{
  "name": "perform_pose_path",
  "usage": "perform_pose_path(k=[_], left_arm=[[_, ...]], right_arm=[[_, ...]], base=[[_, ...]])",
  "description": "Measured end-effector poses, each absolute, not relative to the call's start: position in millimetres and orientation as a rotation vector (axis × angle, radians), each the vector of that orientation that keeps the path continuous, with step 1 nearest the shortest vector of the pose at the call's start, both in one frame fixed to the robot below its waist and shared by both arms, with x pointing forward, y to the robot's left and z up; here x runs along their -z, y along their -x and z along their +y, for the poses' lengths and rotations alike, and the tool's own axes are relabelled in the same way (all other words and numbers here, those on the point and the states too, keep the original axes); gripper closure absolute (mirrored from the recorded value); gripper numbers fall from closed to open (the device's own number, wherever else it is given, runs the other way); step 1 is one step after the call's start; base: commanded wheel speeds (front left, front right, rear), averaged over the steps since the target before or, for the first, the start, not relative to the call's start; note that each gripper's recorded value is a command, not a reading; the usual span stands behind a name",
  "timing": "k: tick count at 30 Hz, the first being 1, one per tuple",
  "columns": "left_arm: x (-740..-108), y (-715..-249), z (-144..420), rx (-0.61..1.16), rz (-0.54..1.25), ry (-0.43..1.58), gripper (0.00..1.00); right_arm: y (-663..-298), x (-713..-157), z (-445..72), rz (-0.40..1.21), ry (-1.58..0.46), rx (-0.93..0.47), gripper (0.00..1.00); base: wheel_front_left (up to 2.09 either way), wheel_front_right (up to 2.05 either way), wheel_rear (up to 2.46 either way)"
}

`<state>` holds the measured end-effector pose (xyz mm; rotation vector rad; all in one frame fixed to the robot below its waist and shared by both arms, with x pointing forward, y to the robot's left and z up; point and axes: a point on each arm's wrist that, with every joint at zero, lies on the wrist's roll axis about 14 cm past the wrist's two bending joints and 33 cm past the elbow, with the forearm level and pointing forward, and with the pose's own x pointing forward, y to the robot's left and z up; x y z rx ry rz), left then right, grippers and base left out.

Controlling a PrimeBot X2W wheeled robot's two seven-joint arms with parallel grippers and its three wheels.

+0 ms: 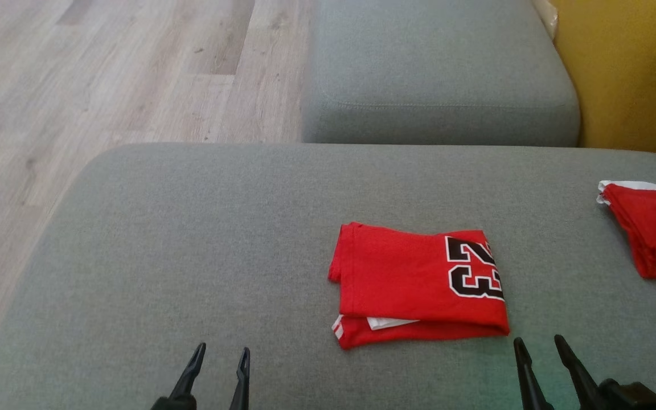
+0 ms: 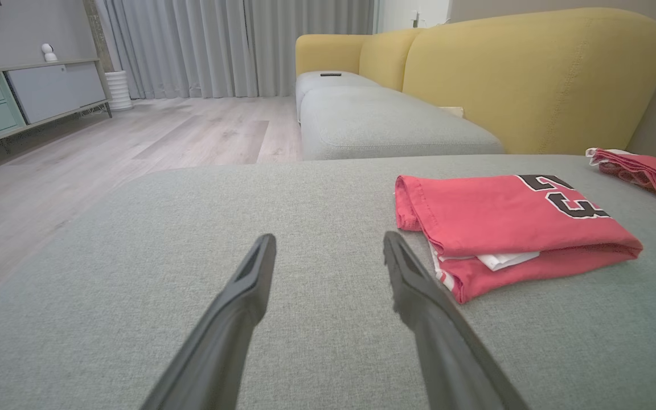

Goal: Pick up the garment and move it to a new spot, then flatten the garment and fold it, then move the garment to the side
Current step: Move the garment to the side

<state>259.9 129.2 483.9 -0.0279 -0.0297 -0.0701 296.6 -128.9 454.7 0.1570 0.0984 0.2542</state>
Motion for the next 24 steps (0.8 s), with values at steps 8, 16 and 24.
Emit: perform_pose_path(k=[8,16,24], left_arm=[[-479.3,-262.5,130.7,0.062,-0.006,0.031,0.00],[-481.3,-272.9,125.7,0.077,-0.003,0.034,0.00],[-481.1,-282.9,117.4,0.107,0.005,0.037,0.00]], right_arm=[[-304.9,-450.0,-124.0,0.120,-0.160,-0.269,0.00],[-342.4,-448.1,-131.5,0.134,-0.098,-0.284,0.00],[-382.7,-427.1,-143.4,0.347,-0.063,-0.289,0.00]], base=[[0.00,0.00,0.00],[0.00,0.00,0.00],[0.00,0.00,0.00]])
